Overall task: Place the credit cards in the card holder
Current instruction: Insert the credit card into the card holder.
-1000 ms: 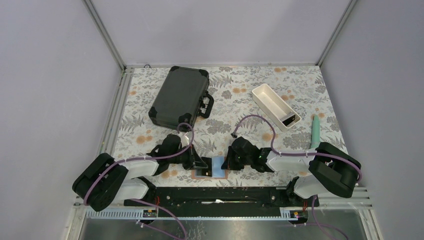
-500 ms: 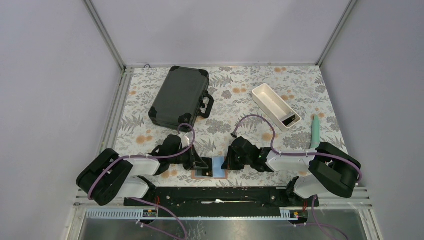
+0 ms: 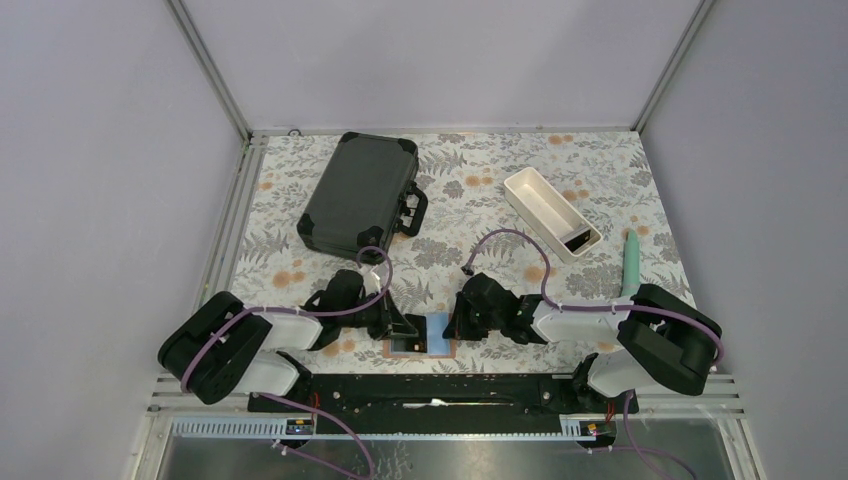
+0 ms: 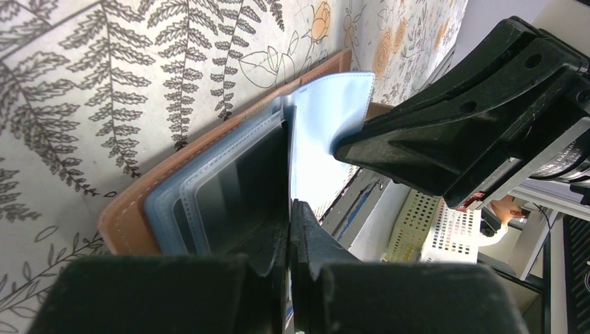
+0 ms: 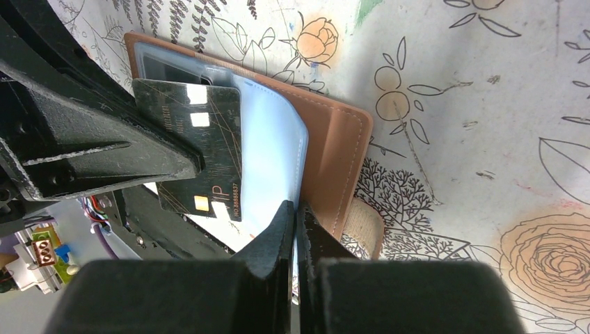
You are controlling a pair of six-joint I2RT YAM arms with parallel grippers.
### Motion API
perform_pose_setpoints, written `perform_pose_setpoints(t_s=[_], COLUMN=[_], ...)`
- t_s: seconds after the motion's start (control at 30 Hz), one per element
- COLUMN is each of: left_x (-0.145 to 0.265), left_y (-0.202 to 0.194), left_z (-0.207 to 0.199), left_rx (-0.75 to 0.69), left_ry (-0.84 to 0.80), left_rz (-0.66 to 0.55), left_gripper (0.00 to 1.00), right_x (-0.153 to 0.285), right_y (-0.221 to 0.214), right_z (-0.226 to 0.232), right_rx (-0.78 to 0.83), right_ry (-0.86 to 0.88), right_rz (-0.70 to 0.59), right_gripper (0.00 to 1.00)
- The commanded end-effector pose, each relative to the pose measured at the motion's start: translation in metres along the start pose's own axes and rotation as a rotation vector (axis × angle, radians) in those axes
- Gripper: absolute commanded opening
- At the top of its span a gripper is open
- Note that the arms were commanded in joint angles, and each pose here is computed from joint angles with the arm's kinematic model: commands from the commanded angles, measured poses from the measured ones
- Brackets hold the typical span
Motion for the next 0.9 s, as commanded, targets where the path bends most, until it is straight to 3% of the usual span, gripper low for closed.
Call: perform_pose_setpoints(t_s=[0.0, 0.63, 0.87], left_x=[-0.004, -0.017, -0.011], left_y=[-0.001, -0.004, 0.002], left_z=[0.001, 0.002, 0.004], left_rx=[-0.037, -0.06, -0.098], left_ry=[-0.011, 0.041, 0.138], left_rz=[-0.006, 0.013, -0.01], left_gripper=[0.0, 0.0, 0.21], right_x=[-0.002, -0.001, 0.0], right_y=[0.007, 0.007, 0.007], right_z=[0.006, 0.007, 0.005], right_rx=[0.019, 0.021, 0.02], right_ry=[-0.013, -0.008, -0.013], right_rz=[-0.024, -0.027, -0.031], right_gripper=[0.0, 0.0, 0.0])
Point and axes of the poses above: each gripper's point midway between its finger pads, its own x axis back along the fingers, its own z axis along the line the jaws close on, y = z × x, the point moved 5 cm from there along x, back along the fingers
